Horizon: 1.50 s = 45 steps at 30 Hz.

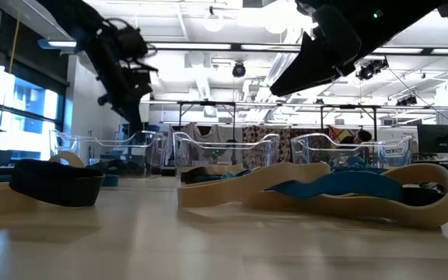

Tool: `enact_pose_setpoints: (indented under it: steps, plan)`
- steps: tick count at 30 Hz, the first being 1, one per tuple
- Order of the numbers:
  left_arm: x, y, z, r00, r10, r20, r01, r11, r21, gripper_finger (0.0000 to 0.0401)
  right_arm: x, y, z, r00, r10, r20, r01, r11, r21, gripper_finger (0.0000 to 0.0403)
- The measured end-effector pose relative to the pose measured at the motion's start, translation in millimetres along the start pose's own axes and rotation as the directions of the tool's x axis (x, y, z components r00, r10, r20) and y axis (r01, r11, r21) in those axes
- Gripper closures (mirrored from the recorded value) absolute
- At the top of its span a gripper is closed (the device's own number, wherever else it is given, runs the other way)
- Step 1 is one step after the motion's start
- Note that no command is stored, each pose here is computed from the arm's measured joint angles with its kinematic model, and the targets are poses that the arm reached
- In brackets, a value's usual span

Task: Sort rubber bands into baskets
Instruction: Put the black rubber band into the left transparent bin, then put the blue rubber band into the right transparent bin

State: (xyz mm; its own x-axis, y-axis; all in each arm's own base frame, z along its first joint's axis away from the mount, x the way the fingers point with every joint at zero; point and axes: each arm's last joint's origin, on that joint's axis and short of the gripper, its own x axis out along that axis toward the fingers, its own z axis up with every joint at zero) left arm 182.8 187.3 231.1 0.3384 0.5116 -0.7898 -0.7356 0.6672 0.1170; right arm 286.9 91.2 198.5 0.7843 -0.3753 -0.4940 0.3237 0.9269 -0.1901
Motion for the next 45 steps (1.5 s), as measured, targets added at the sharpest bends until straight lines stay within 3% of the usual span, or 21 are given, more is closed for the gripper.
enact_pose_setpoints:
  steps: [9,15,25,35,41,45]
  plan:
    - [44.3,-0.2,-10.6,0.985,-0.076,-0.157,0.087,0.994,0.064,0.0400,0.4,-0.5,0.0,1.000,-0.002,-0.001,0.002,1.000,0.026,0.0231]
    - [52.9,-2.8,-13.6,0.978,-0.082,-0.190,0.097,0.993,0.072,0.0370,1.8,-2.4,0.2,1.000,-0.004,-0.006,0.005,1.000,0.027,0.0231]
    - [36.3,-15.2,-9.5,0.984,-0.105,-0.146,0.127,0.980,0.154,0.0309,2.7,-3.4,0.7,1.000,-0.005,-0.005,0.005,0.999,0.036,0.0231]
    - [13.4,-16.5,-2.9,0.992,-0.111,-0.054,0.119,0.981,0.156,0.0260,2.8,-2.6,0.6,1.000,0.024,-0.011,-0.023,0.999,0.038,0.0231]
    - [7.3,-16.5,-2.5,0.993,-0.111,-0.041,0.116,0.981,0.154,0.0250,2.7,-2.3,0.5,0.999,0.033,-0.014,-0.032,0.998,0.060,0.0231]
    - [-2.5,-25.4,-2.5,0.990,-0.136,0.044,0.125,0.973,0.195,0.0263,3.9,-4.0,0.9,1.000,0.027,-0.015,-0.026,0.998,0.063,0.0231]
